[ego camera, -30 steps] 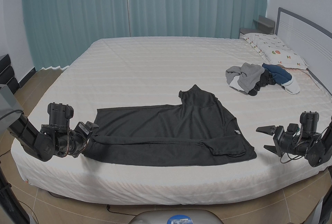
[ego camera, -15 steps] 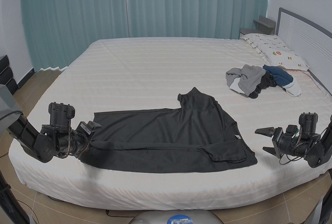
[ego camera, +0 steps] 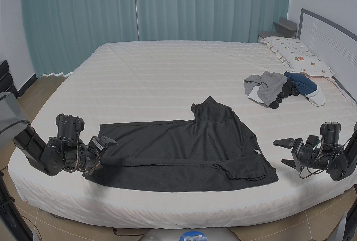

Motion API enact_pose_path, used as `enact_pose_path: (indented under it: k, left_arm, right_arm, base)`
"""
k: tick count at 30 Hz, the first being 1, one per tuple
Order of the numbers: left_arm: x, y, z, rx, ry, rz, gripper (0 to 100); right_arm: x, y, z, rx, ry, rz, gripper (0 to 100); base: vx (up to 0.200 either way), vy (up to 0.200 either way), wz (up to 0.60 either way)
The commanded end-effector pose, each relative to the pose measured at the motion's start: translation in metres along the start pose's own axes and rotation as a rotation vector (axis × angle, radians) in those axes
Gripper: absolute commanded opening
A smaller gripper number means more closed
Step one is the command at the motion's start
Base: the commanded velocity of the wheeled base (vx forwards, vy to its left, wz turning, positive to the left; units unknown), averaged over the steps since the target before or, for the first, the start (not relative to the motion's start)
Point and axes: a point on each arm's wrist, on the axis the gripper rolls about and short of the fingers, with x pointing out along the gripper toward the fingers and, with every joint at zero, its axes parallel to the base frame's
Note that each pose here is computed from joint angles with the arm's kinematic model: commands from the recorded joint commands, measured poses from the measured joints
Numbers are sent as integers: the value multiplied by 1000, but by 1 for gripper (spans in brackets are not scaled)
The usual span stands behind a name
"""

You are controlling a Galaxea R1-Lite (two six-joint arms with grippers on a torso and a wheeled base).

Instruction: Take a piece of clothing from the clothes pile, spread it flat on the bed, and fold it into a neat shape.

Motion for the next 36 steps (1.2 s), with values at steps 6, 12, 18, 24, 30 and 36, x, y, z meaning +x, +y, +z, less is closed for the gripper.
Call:
enact_pose_path:
  k: [6, 12, 18, 24, 30, 36]
  left_arm:
    - [38, 6, 0, 46, 33, 51, 100]
    - [52, 0, 14, 36, -45, 54, 100]
    - [61, -3, 27, -28, -150, 60, 100]
    - [57, -1, 42, -72, -206, 24, 100]
    - [53, 2, 52, -91, -235, 18, 100]
    - [33, 4, 68, -106, -276, 2, 100]
  right_arm:
    - [2, -3, 0, 2, 4, -5, 100]
    - [4, -5, -1, 4, 12, -14, 100]
    - [5, -6, -2, 8, 13, -19, 100]
    - [6, -8, -3, 9, 18, -24, 100]
    - [7, -8, -2, 11, 18, -26, 100]
    - [5, -8, -3, 10, 13, -28, 100]
  base:
    - [0, 0, 0]
    - [0, 0, 0]
    - [0, 0, 0]
    - [0, 0, 0]
    - [0, 0, 0]
    - [0, 0, 0]
